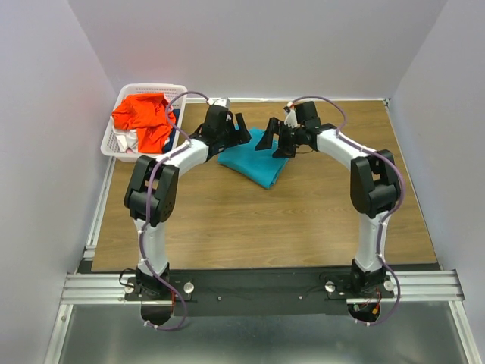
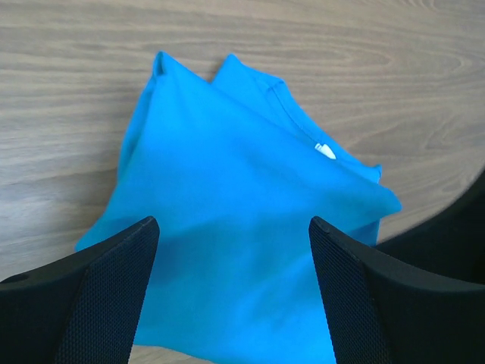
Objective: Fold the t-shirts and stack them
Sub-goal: Fold the tshirt, then neatly place the folded tshirt to the corner
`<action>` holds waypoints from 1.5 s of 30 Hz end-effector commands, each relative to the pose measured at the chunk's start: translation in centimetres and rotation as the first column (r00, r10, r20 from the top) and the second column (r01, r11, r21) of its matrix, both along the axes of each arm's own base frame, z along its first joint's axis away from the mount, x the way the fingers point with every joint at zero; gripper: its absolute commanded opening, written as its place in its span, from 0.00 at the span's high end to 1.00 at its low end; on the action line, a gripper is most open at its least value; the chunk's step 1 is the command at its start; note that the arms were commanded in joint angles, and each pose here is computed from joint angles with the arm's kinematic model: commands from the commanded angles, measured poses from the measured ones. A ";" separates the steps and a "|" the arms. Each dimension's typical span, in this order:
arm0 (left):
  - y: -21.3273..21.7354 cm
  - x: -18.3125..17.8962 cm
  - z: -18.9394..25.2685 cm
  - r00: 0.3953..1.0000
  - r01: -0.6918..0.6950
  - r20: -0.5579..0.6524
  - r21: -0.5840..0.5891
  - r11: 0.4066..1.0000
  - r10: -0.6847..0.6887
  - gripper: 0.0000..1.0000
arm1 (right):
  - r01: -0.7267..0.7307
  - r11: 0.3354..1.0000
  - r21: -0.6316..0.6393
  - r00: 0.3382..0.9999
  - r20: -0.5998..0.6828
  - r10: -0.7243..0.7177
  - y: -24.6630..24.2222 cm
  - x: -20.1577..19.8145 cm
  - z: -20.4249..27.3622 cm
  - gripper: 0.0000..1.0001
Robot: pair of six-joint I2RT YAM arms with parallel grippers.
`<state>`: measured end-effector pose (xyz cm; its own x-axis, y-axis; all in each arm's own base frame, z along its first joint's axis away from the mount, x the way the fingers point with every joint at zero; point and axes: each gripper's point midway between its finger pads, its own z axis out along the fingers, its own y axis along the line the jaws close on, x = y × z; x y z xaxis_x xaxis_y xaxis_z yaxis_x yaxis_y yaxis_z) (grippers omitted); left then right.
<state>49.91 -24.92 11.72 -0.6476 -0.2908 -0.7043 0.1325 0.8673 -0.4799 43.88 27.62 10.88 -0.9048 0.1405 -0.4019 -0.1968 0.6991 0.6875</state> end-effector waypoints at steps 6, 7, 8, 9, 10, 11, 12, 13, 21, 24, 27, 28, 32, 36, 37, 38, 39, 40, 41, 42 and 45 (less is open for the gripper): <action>-1.9 -0.3 -4.7 0.994 0.087 -0.064 -0.014 0.996 -0.087 0.12 | 0.171 0.977 -0.126 0.984 -0.036 -0.176 -4.3 5.2 -6.5 0.00; -1.8 -0.4 -5.4 0.993 0.087 -0.077 -0.006 0.996 -0.087 0.12 | 0.168 0.976 -0.135 0.984 -0.040 -0.175 -4.6 5.2 -7.1 0.00; -1.8 -0.6 -6.5 0.991 0.092 -0.100 0.000 0.996 -0.091 0.12 | 0.163 0.975 -0.149 0.984 -0.051 -0.172 -4.9 5.1 -8.1 0.00; -1.8 -0.9 -7.0 0.989 0.102 -0.111 0.001 0.995 -0.101 0.12 | 0.163 0.974 -0.160 0.983 -0.054 -0.173 -5.2 5.1 -8.6 0.00; -1.9 -1.2 -7.5 0.986 0.113 -0.124 -0.003 0.994 -0.113 0.12 | 0.160 0.972 -0.174 0.984 -0.047 -0.170 -5.4 5.1 -9.0 0.00; -1.8 -1.8 -8.4 0.983 0.115 -0.144 0.004 0.993 -0.113 0.12 | 0.160 0.970 -0.183 0.984 -0.046 -0.171 -5.6 5.1 -9.2 0.00; -1.7 -2.2 -8.8 0.982 0.118 -0.152 0.014 0.993 -0.115 0.12 | 0.161 0.968 -0.191 0.984 -0.043 -0.172 -5.8 5.2 -9.4 0.00; -1.4 -2.6 -9.4 0.982 0.108 -0.160 0.033 0.994 -0.102 0.12 | 0.157 0.966 -0.205 0.986 -0.027 -0.166 -6.1 5.3 -9.4 0.00; -0.2 -9.7 -8.3 0.979 0.106 -0.182 0.078 0.991 -0.091 0.12 | 0.107 0.964 -0.241 0.991 0.100 -0.085 -7.0 4.3 -4.2 0.00; 0.2 -11.7 -5.6 0.989 0.088 -0.126 0.088 0.992 -0.076 0.12 | 0.089 0.968 -0.234 0.986 0.158 -0.052 -7.4 2.3 -1.0 0.00; 0.6 -12.6 -2.8 0.995 0.062 -0.075 0.055 0.997 -0.058 0.12 | 0.117 0.963 -0.242 0.980 0.184 -0.073 -8.2 0.1 0.9 0.00; 0.7 -12.7 -2.3 0.996 0.059 -0.063 0.052 0.997 -0.056 0.12 | 0.121 0.962 -0.245 0.979 0.189 -0.075 -8.3 -0.5 1.2 0.00; 1.0 -12.1 -1.0 0.999 0.026 -0.025 0.055 0.998 -0.025 0.12 | 0.117 0.961 -0.249 0.988 0.132 -0.086 -8.5 -4.2 0.0 0.00; 0.5 -10.6 -2.1 0.999 0.028 -0.032 0.082 0.996 -0.025 0.12 | 0.114 0.956 -0.269 0.991 0.096 -0.091 -8.2 -5.2 -1.4 0.00; 0.0 -9.8 -1.6 0.999 0.027 -0.021 0.080 0.996 -0.026 0.12 | 0.111 0.957 -0.269 0.992 0.090 -0.089 -8.1 -5.3 -1.7 0.00; 0.3 -9.5 -2.2 0.999 0.018 -0.039 0.094 0.995 -0.015 0.12 | 0.098 0.957 -0.274 0.994 0.069 -0.082 -7.7 -5.5 -2.4 0.00; 0.3 -9.0 -2.7 0.999 0.010 -0.047 0.102 0.995 -0.005 0.12 | 0.092 0.956 -0.278 0.995 0.061 -0.078 -7.5 -5.6 -2.8 0.00; 0.7 -8.5 -3.1 0.999 -0.014 -0.047 0.116 0.993 0.020 0.12 | 0.096 0.954 -0.284 0.995 0.047 -0.086 -7.4 -5.4 -3.5 0.00; 1.3 -7.9 -3.3 0.998 -0.035 -0.047 0.122 0.992 0.041 0.12 | 0.091 0.953 -0.290 0.996 0.040 -0.083 -7.2 -5.4 -4.0 0.00; 1.5 -7.4 -4.1 0.997 -0.041 -0.056 0.135 0.990 0.049 0.12 | 0.093 0.950 -0.297 0.996 0.035 -0.086 -7.2 -5.2 -4.3 0.00; 2.5 -6.2 -5.9 0.993 -0.060 -0.090 0.153 0.986 0.075 0.12 | 0.123 0.937 -0.327 0.992 0.008 -0.127 -7.4 -4.5 -5.9 0.00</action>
<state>41.90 -24.48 7.56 -0.6961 -0.2253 -0.6817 0.0978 0.9108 -0.4010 38.41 20.60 6.69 -0.8885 0.0843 -0.4511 -0.1494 0.8763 0.4580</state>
